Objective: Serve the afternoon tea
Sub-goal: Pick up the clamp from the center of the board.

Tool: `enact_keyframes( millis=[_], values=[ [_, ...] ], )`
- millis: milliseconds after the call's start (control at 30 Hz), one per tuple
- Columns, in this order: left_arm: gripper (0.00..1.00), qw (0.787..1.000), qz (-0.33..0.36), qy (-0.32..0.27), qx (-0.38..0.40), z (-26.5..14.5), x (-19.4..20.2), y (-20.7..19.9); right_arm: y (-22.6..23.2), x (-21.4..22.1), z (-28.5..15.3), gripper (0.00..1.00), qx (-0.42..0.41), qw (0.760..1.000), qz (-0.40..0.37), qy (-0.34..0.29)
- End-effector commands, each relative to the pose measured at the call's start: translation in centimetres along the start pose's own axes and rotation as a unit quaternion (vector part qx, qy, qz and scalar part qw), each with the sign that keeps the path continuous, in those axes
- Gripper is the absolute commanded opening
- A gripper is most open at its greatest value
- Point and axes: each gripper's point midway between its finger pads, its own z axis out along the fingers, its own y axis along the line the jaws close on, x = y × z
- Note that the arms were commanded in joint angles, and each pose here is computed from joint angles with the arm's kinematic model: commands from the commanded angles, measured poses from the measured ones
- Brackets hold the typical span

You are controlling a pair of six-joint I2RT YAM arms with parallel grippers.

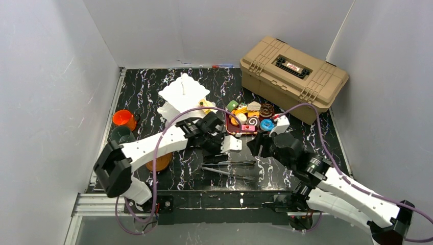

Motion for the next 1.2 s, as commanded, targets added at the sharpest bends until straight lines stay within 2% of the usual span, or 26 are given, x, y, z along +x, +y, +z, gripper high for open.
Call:
enact_keyframes(
  millis=[0, 167, 333, 467, 633, 700, 733, 767, 867, 967, 1033, 1167],
  values=[
    [0.56, 1.000, -0.031, 0.005, 0.005, 1.8, -1.1, 0.3, -2.0, -1.6, -2.2, 0.67, 0.046, 0.998, 0.019, -0.033],
    [0.53, 0.999, -0.031, 0.029, 0.032, 4.9, -0.9, -0.2, -3.3, -3.2, -3.8, 0.69, 0.070, 0.995, 0.031, -0.070],
    [0.51, 0.998, -0.018, 0.048, 0.034, 7.8, -1.0, -0.3, -3.6, -4.2, -4.9, 0.72, 0.078, 0.993, 0.033, -0.081],
    [0.44, 0.997, -0.014, 0.066, 0.031, 9.9, -0.8, 0.5, -3.6, -5.1, -5.7, 0.72, 0.078, 0.992, 0.036, -0.094],
    [0.25, 0.996, -0.017, 0.079, 0.034, 11.1, -0.1, 0.7, -3.7, -5.6, -6.6, 0.72, 0.069, 0.991, 0.047, -0.109],
    [0.11, 0.996, -0.023, 0.077, 0.035, 11.2, -0.2, 0.7, -3.8, -5.8, -6.9, 0.72, 0.068, 0.990, 0.051, -0.116],
    [0.00, 0.996, -0.028, 0.075, 0.031, 11.1, -0.4, 0.8, -3.8, -6.0, -7.1, 0.72, 0.067, 0.989, 0.053, -0.120],
    [0.00, 0.996, -0.037, 0.074, 0.027, 11.0, -0.6, 0.9, -3.7, -6.3, -7.2, 0.73, 0.065, 0.989, 0.055, -0.124],
    [0.00, 0.997, -0.071, 0.039, 0.012, 9.0, -2.9, 1.7, -3.2, -7.3, -7.6, 0.74, 0.053, 0.987, 0.059, -0.140],
    [0.00, 0.991, -0.129, -0.039, -0.004, 4.3, -7.1, 2.6, -2.4, -9.0, -8.3, 0.75, 0.037, 0.984, 0.065, -0.164],
    [0.00, 0.980, -0.169, -0.102, -0.009, 0.1, -10.5, 3.7, -1.8, -10.4, -8.9, 0.76, 0.024, 0.980, 0.070, -0.186],
    [0.00, 0.946, -0.226, -0.230, -0.025, -9.7, -16.0, 6.1, -0.4, -13.7, -10.9, 0.78, -0.011, 0.967, 0.091, -0.239]
  ],
)
